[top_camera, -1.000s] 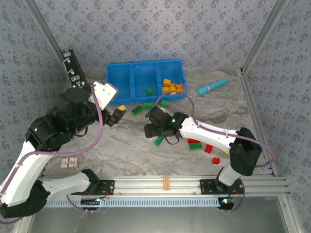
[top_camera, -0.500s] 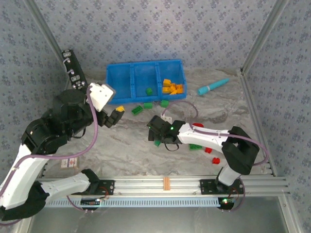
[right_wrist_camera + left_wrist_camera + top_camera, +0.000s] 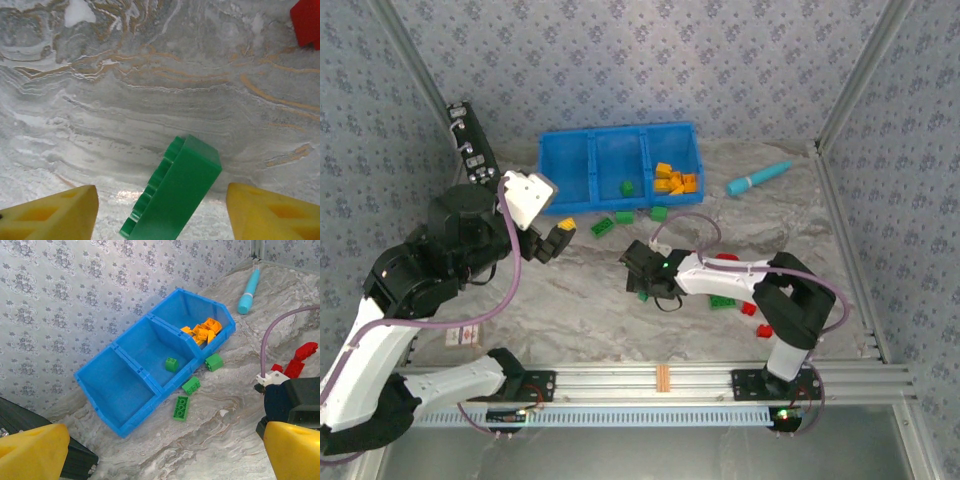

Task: Sort the legos into containers by color
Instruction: Pick up the lego from the center of the table, then place the lego in the container.

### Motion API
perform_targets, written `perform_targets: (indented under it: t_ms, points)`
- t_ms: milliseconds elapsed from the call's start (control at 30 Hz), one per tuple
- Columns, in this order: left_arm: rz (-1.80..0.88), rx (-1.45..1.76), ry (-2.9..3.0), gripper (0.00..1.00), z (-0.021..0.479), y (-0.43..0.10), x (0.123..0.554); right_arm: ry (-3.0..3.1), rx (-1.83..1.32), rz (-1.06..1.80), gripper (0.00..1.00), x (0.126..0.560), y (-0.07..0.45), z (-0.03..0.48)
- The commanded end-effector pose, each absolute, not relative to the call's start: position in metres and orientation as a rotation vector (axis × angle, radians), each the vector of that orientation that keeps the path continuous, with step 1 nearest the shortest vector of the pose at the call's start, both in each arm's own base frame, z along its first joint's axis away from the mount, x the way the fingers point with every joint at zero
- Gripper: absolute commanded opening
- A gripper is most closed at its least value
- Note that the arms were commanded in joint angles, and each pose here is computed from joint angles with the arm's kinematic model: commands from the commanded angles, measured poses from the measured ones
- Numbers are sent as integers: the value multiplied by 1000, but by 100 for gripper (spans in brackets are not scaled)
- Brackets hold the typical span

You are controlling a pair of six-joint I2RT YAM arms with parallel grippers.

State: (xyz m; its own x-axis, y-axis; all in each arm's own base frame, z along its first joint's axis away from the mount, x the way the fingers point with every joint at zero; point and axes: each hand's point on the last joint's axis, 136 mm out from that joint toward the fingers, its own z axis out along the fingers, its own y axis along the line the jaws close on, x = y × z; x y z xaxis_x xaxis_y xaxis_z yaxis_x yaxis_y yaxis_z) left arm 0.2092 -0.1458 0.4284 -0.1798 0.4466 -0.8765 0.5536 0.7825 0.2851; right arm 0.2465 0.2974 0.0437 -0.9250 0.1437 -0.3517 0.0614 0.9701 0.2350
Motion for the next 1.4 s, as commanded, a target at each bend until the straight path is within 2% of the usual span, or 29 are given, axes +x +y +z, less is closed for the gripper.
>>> perform_targets:
  t_ms: [0, 167, 233, 367, 567, 633, 833, 967, 1167, 1367]
  points:
    - [-134, 740, 1783, 100, 442, -142, 206, 2772, 173, 264, 65, 246, 291, 31]
    - [-133, 743, 1783, 100, 442, -143, 206, 2787, 147, 225, 52, 250, 289, 24]
    - [-132, 744, 1786, 100, 441, -143, 207, 2794, 127, 202, 49, 253, 288, 23]
    - [-129, 744, 1786, 100, 440, -143, 208, 2808, 81, 177, 34, 256, 286, 24]
    - [-113, 737, 1779, 100, 441, -139, 207, 2804, -37, 135, 23, 271, 279, 39]
    - [-105, 735, 1775, 100, 442, -137, 207, 2755, -97, 157, 21, 290, 287, 64]
    - [-72, 718, 1767, 100, 447, -130, 206, 2542, -290, 148, 20, 362, 308, 145]
    - [-59, 712, 1765, 100, 449, -127, 207, 2435, -338, 152, 19, 420, 326, 171]
    - [-44, 713, 1773, 100, 449, -129, 210, 2340, -433, 103, 19, 493, 356, 164]
    - [-8, 698, 1777, 100, 452, -122, 212, 2350, -415, 132, 24, 539, 362, 134]
